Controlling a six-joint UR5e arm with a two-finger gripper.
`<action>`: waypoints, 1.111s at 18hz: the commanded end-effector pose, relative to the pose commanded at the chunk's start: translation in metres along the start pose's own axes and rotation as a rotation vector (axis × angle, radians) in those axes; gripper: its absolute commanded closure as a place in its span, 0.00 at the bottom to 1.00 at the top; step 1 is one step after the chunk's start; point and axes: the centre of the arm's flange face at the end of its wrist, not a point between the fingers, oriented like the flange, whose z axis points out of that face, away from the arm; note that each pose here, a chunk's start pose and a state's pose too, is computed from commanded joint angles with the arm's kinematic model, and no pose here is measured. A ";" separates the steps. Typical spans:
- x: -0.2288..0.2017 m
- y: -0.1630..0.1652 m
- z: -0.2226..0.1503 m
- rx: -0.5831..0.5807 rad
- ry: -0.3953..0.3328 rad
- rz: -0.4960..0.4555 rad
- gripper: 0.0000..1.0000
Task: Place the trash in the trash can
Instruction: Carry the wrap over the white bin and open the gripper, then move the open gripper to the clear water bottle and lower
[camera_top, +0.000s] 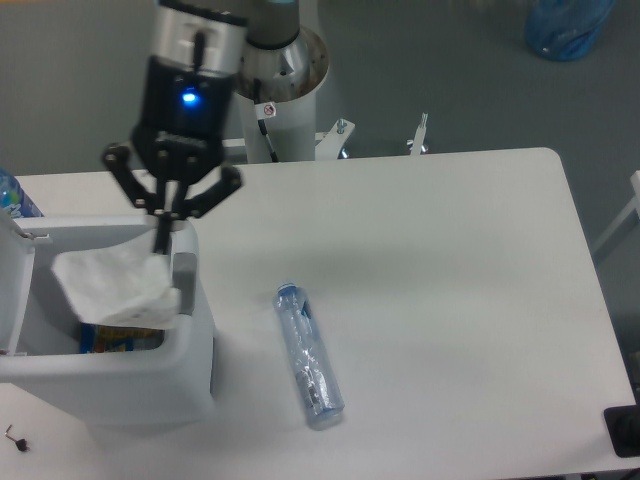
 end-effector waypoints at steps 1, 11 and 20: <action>0.000 0.003 0.002 0.000 0.001 0.001 0.93; -0.016 -0.007 -0.008 0.041 -0.021 -0.033 0.00; -0.174 -0.015 -0.022 0.070 -0.167 -0.242 0.00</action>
